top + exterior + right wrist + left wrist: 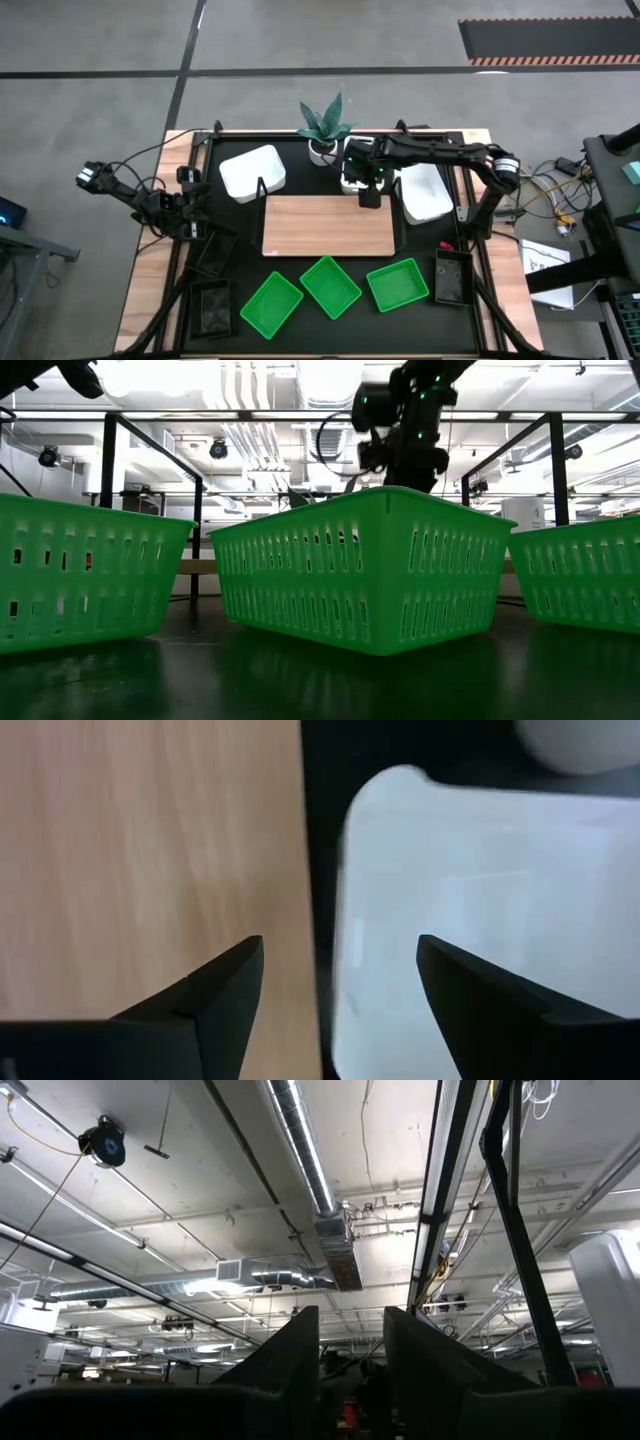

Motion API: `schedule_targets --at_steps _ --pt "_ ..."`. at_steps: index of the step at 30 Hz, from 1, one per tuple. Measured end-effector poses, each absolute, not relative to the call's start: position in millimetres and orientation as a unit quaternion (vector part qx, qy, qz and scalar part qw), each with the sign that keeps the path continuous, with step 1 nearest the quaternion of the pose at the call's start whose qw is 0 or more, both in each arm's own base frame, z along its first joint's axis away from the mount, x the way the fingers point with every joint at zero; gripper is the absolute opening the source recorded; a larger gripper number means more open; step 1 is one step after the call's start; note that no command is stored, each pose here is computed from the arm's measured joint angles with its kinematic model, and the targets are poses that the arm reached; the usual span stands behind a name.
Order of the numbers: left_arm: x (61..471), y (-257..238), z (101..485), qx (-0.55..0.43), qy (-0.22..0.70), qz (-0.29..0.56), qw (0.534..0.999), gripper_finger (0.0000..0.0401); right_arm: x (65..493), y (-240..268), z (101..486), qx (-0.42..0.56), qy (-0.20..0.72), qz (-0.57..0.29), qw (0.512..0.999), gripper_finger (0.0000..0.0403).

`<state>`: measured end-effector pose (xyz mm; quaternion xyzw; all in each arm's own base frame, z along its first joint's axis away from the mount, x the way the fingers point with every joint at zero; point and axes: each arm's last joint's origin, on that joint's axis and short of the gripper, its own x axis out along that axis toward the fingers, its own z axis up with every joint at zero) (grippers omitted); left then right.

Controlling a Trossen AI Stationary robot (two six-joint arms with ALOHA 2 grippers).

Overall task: Stack baskets on shelf by color
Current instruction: Put the middle white bin on the shelf

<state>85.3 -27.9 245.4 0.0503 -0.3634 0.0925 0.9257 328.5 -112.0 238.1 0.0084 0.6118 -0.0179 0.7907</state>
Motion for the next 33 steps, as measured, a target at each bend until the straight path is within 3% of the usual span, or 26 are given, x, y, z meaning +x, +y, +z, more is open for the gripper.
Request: schedule_targets --at_steps 16,23,33 --pt "84.8 -27.6 245.7 0.050 -0.365 0.094 0.925 0.0099 338.3 -122.6 208.6 0.027 0.634 -0.013 0.773 0.0244" --pt "84.8 -27.6 245.6 0.050 -0.365 0.094 0.925 0.0099 339.0 -122.9 207.1 0.027 0.631 -0.016 0.775 0.0179" --pt "84.8 -27.5 245.6 0.050 -0.364 0.095 0.925 0.0099 339.0 -122.9 207.2 0.026 0.631 -0.015 0.775 0.0040"
